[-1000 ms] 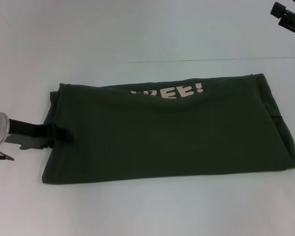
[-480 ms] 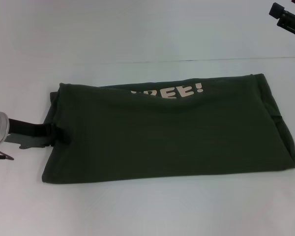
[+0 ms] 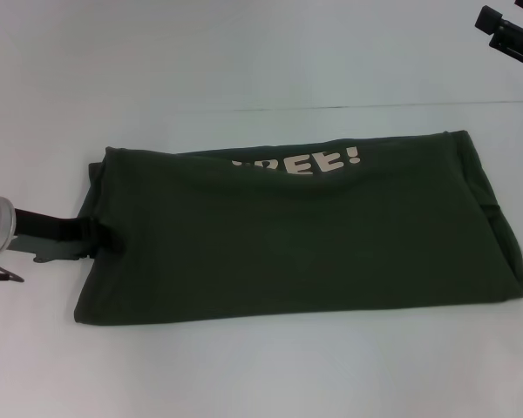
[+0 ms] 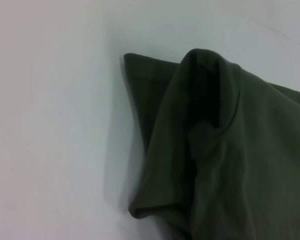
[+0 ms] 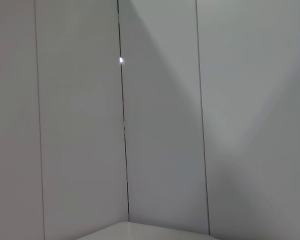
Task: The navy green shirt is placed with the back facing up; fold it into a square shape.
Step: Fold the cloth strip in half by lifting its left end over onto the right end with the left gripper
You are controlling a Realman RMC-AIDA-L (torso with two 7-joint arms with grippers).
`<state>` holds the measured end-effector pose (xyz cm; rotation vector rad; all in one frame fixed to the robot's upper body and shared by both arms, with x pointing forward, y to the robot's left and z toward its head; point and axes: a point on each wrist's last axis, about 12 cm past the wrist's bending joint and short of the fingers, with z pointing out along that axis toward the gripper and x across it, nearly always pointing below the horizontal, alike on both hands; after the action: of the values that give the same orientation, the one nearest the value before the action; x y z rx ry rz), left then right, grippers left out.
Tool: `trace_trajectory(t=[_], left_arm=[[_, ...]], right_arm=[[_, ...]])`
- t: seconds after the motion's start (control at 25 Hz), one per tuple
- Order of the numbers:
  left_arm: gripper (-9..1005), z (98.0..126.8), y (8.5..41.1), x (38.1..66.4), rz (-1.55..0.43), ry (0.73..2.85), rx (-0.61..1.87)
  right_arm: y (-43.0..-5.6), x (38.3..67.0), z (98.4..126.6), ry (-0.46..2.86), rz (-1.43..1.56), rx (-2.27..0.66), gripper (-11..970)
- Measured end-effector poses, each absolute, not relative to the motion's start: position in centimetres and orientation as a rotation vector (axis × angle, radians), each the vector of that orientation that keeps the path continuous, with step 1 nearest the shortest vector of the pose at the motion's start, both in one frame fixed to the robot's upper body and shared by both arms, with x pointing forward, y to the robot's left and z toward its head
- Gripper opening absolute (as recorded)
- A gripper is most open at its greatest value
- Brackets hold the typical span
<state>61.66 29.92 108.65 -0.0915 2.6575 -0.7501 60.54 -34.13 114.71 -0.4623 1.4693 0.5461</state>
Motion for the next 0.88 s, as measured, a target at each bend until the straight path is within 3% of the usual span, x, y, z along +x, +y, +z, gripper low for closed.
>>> trace_trajectory(t=[0.16, 0.52, 0.88], left_arm=[[312, 108.7, 29.9, 61.7, -0.749, 2.657, -0.091], [313, 108.7, 30.0, 61.7, -0.745, 2.655, -0.085], [313, 108.7, 30.0, 61.7, -0.741, 2.664, -0.076]], right_arm=[[-33.8, 60.4, 114.6, 1.488, 0.569, -0.513, 826], [-34.3, 58.6, 115.5, 1.71, 0.746, -1.013, 825], [-34.1, 58.1, 115.5, 1.793, 0.751, -1.115, 826]])
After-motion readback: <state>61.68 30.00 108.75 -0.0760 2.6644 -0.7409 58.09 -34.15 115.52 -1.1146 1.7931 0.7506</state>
